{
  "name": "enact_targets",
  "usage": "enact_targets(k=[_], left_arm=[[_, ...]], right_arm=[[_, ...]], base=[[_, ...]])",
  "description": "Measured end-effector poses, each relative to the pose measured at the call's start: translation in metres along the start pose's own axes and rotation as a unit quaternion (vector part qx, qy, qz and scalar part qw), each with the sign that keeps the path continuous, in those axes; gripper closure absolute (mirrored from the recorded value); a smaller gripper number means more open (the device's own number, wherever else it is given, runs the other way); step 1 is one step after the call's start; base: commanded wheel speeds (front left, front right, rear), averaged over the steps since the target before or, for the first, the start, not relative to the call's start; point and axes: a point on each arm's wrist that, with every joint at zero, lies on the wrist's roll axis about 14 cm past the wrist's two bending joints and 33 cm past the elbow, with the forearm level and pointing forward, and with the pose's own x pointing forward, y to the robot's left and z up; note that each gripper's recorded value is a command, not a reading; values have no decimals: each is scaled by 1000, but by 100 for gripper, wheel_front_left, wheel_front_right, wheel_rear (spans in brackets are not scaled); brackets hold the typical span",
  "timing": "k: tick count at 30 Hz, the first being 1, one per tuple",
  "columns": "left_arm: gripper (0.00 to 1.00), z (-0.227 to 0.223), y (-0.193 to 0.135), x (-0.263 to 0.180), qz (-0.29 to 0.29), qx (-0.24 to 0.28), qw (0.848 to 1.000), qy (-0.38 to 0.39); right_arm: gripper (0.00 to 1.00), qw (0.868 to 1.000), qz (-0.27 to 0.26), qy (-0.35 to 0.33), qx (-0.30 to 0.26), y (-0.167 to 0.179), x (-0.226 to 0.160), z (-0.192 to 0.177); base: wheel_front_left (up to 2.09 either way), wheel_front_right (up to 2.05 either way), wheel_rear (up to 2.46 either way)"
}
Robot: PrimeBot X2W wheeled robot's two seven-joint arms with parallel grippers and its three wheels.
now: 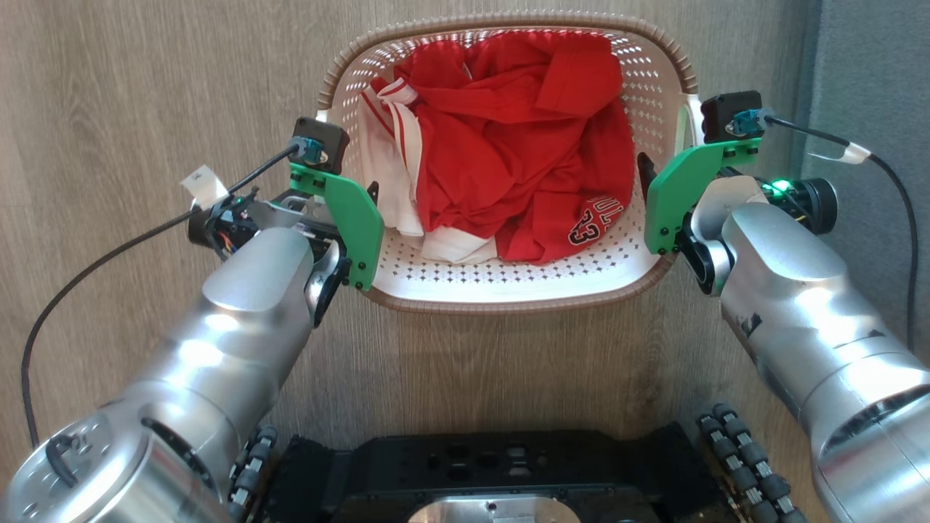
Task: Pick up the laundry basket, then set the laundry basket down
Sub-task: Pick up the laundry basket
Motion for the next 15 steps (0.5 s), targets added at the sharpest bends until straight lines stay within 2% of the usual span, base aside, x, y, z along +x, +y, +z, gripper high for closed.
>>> enact_targets(k=[15], left_arm=[[0,-3,4,5,3,3,1000,5]], right_arm=[[0,1000,10,6,-4,6,14,0]], base=[[0,0,0]])
